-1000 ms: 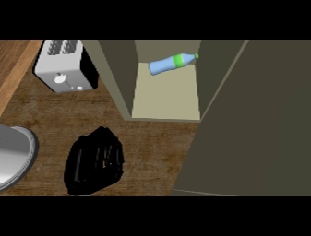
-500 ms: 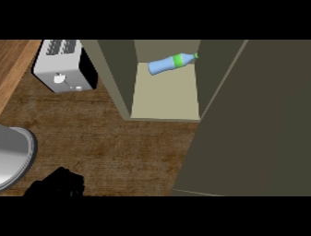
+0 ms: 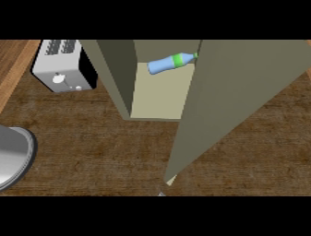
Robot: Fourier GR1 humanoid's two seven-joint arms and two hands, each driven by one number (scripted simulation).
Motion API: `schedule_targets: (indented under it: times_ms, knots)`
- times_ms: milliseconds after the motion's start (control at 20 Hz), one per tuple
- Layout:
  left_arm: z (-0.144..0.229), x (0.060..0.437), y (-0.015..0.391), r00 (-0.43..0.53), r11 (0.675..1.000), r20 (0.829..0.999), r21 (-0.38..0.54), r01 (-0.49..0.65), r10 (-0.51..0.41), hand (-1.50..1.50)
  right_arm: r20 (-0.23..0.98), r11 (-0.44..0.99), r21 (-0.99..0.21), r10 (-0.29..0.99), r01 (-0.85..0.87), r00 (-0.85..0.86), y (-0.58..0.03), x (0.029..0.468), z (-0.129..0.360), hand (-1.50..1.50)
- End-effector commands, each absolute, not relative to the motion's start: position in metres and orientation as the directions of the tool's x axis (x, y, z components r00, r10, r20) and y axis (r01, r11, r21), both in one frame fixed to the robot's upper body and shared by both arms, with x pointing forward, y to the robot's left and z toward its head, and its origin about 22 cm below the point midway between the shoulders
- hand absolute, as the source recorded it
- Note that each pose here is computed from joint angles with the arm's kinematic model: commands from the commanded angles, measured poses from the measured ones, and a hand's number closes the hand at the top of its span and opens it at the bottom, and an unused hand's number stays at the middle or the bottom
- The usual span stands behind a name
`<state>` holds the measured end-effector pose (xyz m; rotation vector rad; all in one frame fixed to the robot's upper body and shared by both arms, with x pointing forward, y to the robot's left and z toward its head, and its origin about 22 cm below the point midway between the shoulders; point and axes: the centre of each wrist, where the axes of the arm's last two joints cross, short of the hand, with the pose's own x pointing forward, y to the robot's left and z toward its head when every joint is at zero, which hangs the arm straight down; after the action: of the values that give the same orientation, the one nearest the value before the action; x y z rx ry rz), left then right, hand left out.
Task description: Pick up the bottled water, place it into the cabinet and close the cabinet
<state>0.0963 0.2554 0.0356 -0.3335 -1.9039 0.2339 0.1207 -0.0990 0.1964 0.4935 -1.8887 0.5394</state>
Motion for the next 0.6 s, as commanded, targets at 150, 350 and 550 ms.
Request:
schedule_targets:
  times_ms: [150, 350, 550]
  knots:
    - [0.051, 0.068, 0.290, -0.343, 0.942, 0.878, -0.317, 0.107, 0.334, 1.50, 0.938, 0.839, -0.037, -0.158, -0.542, -0.309, -0.072, 0.175, 0.230, 1.50]
    - [0.038, 0.075, 0.302, -0.344, 0.940, 0.876, -0.333, 0.075, 0.338, 1.50, 0.945, 0.848, -0.056, -0.125, -0.527, -0.302, -0.055, 0.206, 0.219, 1.50]
    - [0.039, 0.069, 0.309, -0.335, 0.945, 0.885, -0.316, 0.082, 0.324, 1.50, 0.945, 0.860, -0.059, -0.116, -0.506, -0.306, -0.057, 0.255, 0.229, 1.50]
